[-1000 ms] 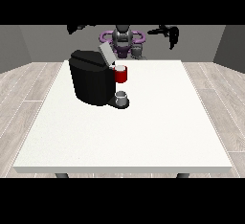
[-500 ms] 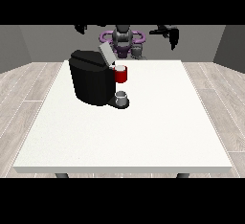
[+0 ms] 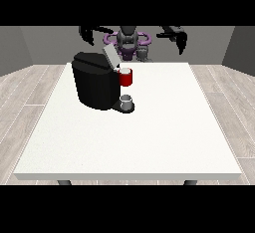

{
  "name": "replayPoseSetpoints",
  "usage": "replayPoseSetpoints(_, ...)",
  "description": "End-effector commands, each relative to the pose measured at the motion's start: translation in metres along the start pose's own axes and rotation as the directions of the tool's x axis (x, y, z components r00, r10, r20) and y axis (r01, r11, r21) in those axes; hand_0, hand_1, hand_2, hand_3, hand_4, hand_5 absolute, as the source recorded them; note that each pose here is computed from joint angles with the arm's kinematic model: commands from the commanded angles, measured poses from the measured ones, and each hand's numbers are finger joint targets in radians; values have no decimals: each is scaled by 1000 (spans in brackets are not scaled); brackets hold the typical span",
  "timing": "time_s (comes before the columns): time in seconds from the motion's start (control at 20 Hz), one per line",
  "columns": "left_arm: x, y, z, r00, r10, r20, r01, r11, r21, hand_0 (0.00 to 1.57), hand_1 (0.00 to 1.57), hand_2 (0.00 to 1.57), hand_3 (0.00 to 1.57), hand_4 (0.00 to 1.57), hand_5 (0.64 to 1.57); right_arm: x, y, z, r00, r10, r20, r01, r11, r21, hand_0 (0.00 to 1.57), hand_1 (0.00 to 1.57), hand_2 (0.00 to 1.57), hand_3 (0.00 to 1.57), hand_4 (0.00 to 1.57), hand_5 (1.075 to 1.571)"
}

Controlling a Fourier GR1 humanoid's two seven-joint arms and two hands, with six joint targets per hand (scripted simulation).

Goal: Insert the coffee pod into the coffee machine and close the lid

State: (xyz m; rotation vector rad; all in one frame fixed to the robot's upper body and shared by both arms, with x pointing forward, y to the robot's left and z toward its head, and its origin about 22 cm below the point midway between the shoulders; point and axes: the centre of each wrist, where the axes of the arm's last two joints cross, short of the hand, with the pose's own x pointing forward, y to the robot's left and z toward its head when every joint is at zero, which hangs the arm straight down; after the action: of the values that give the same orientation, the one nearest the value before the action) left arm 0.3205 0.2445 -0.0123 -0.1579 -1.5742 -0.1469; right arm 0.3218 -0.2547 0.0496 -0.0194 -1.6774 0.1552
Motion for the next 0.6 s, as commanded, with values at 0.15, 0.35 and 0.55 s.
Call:
replayPoseSetpoints(0.15,16,21,16,999,-24,31,22,999,44,0,0,0,0,0,1571,6,7,-22,1000,-27,-2,27,999,31,0,0,0,0,0,1571)
replayPoseSetpoints(0.35,27,27,16,996,-52,77,47,997,64,0,0,0,0,0,1571,14,14,-37,1000,-19,15,18,998,66,0,0,0,0,0,1571)
replayPoseSetpoints(0.55,34,15,14,995,-46,84,39,996,80,0,0,0,0,0,1571,12,27,-46,1000,10,12,-11,999,44,0,0,0,0,0,1571)
